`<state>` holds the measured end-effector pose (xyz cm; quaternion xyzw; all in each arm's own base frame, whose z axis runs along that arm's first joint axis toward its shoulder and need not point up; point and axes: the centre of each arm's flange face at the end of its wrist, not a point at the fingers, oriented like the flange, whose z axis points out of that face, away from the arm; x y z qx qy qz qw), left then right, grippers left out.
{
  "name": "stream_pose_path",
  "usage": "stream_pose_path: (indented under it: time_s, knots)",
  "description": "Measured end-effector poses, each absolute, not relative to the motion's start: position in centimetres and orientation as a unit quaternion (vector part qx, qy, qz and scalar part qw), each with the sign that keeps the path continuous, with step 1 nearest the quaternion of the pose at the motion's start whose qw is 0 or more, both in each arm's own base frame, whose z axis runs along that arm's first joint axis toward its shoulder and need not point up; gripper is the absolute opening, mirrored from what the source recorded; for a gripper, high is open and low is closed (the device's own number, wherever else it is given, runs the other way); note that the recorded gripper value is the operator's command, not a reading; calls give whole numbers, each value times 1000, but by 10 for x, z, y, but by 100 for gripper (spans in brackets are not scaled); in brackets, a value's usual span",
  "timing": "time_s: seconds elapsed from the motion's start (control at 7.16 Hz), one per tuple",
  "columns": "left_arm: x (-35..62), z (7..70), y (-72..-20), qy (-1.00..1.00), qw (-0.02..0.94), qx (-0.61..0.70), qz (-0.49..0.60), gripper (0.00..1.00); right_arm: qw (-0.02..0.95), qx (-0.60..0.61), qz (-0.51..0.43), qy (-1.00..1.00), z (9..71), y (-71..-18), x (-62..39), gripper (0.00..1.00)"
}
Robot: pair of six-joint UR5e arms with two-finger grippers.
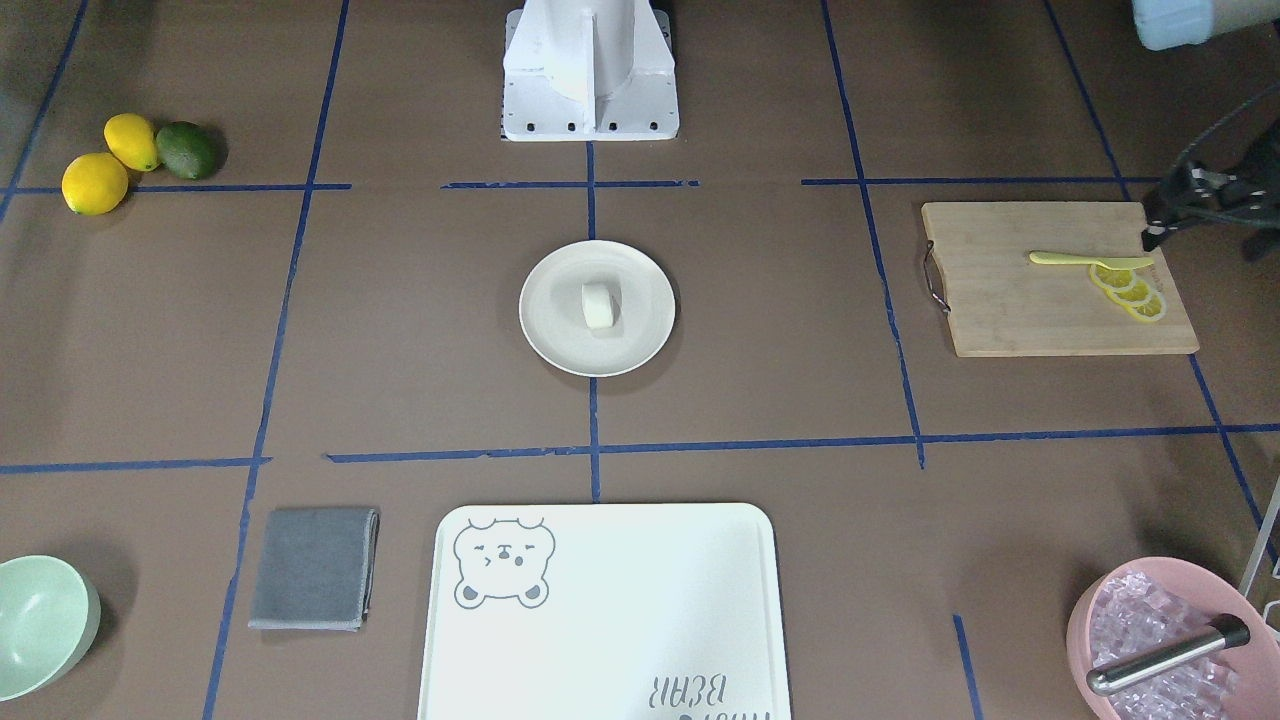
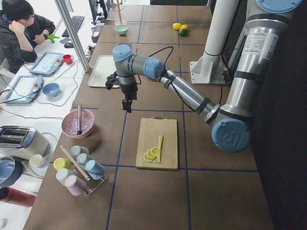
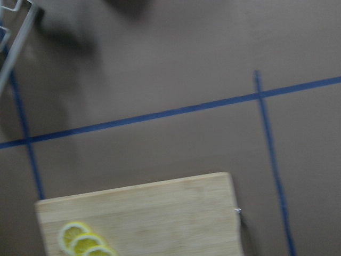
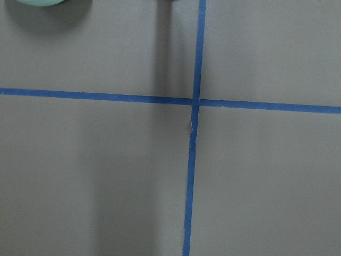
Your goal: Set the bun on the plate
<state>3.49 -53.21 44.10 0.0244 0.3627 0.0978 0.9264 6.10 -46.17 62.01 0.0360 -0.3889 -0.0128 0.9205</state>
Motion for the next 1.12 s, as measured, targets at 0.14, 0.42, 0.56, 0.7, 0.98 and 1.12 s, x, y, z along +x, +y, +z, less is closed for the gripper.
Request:
stream_pose_path:
  time_s: [0.14, 0.42, 0.56, 0.7, 0.98, 1.12]
  knots:
    - [-19, 496, -539, 374, 921, 20, 108, 100, 921, 36, -12, -388, 620, -462, 61, 99]
    - [-85, 584, -530, 389, 915, 5, 101, 100, 921, 37, -12, -388, 619, -462, 61, 99]
    - [-94, 616, -512, 393, 915, 5, 94, 100, 921, 38, -12, -388, 619, -462, 62, 99]
    - [-96, 637, -495, 399, 913, 7, 84, 100, 920, 39, -12, -389, 619, -462, 62, 99]
    - [-93, 653, -476, 412, 909, 9, 66, 100, 920, 40, -13, -389, 618, -462, 61, 99]
    - [-93, 654, -476, 411, 910, 15, 55, 100, 920, 40, -13, -388, 618, -462, 62, 99]
